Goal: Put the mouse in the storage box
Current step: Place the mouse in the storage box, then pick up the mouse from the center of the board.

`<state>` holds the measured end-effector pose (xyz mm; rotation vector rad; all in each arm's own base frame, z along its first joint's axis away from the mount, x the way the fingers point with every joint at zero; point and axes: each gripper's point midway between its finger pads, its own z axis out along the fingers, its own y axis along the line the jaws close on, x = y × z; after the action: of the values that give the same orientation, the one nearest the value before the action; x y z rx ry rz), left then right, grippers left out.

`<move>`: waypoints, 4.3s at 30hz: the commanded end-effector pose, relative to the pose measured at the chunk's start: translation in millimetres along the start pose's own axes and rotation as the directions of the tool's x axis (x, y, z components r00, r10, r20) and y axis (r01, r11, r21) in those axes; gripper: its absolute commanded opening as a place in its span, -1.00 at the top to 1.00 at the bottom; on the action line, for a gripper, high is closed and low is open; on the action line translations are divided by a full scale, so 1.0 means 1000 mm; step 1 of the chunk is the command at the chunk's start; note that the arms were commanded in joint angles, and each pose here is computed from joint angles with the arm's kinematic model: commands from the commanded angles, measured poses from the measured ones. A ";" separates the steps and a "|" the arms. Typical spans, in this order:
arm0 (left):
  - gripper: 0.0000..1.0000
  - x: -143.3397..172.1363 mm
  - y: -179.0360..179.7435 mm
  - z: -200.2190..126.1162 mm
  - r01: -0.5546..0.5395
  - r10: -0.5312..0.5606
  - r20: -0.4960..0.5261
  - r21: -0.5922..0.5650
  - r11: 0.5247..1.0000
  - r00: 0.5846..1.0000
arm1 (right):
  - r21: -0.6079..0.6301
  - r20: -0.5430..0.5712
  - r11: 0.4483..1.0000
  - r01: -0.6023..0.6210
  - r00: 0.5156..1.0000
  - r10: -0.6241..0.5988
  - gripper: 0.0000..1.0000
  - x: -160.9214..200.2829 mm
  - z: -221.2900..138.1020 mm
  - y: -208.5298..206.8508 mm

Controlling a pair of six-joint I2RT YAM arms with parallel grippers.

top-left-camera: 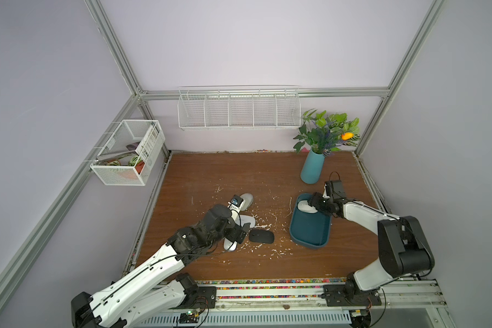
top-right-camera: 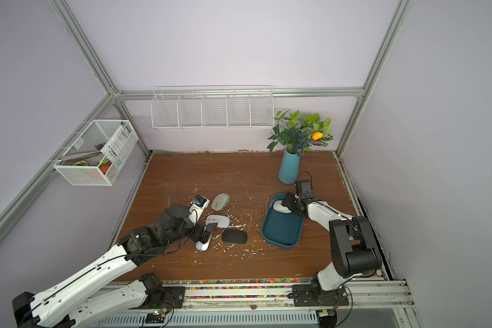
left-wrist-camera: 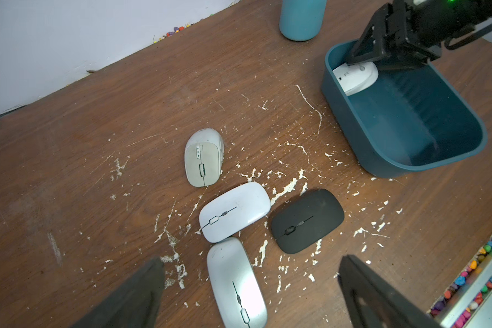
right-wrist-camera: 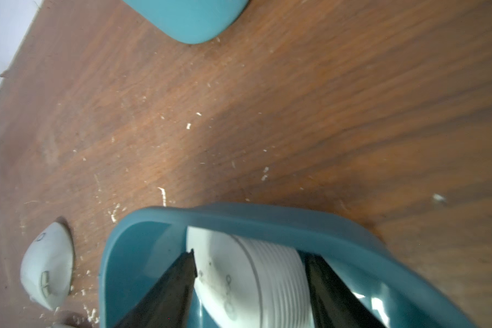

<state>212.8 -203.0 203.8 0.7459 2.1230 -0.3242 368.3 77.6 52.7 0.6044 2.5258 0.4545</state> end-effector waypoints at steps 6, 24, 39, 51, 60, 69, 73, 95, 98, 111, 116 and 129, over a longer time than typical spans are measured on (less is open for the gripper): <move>-1.00 0.007 0.023 0.008 0.124 -0.128 -0.026 -0.132 0.984 0.991 | 0.123 0.114 0.990 0.071 0.990 -0.085 -0.50 -0.026 -0.048 -0.011; -0.99 -0.003 0.050 0.121 0.234 -0.271 -0.206 -0.189 0.954 0.940 | 0.028 0.345 0.858 0.512 0.801 -0.489 -0.55 0.038 -0.109 0.039; -0.99 0.007 0.096 0.203 0.197 -0.206 -0.343 -0.063 0.978 0.917 | 0.040 0.352 0.858 0.513 0.796 -0.492 -0.55 0.042 -0.111 0.037; -0.99 0.027 0.089 0.221 0.181 -0.153 -0.396 0.036 0.983 0.906 | 0.044 0.334 0.856 0.515 0.800 -0.498 -0.56 0.042 -0.107 0.038; -0.89 0.042 0.080 0.233 0.222 -0.174 -0.477 0.046 0.974 0.861 | 0.046 0.331 0.856 0.514 0.801 -0.499 -0.56 0.042 -0.106 0.037; -0.62 0.069 0.076 0.242 0.249 -0.223 -0.551 -0.029 0.968 0.804 | 0.046 0.328 0.855 0.517 0.801 -0.502 -0.56 0.042 -0.105 0.039; -0.40 0.071 0.077 0.241 0.258 -0.246 -0.556 -0.058 0.964 0.794 | 0.047 0.328 0.854 0.518 0.800 -0.503 -0.56 0.042 -0.105 0.038; 0.21 -0.088 0.047 0.115 0.241 -0.213 -0.167 0.165 0.956 0.963 | 0.043 0.334 0.855 0.517 0.799 -0.500 -0.56 0.042 -0.106 0.038; 0.21 -0.107 0.036 0.082 0.162 -0.144 -0.098 0.206 0.965 0.985 | 0.041 0.349 0.855 0.517 0.794 -0.497 -0.56 0.041 -0.107 0.039; 0.20 -0.092 0.002 0.012 -0.092 0.061 0.113 0.296 0.951 0.992 | -0.104 0.302 0.834 0.541 0.816 -0.492 -0.56 0.059 -0.110 0.059; 0.19 -0.075 -0.013 0.012 -0.190 0.155 0.133 0.318 0.929 0.979 | -0.176 0.264 0.834 0.524 0.841 -0.472 -0.55 0.067 -0.114 0.069; 0.16 -0.069 -0.030 0.003 -0.435 0.362 0.270 0.297 0.850 0.892 | -0.384 0.199 0.819 0.426 0.904 -0.377 -0.58 0.079 -0.141 0.103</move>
<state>230.4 -251.3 248.9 1.2378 1.7767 -0.5551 270.4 165.4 162.6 -0.0865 2.2753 0.6416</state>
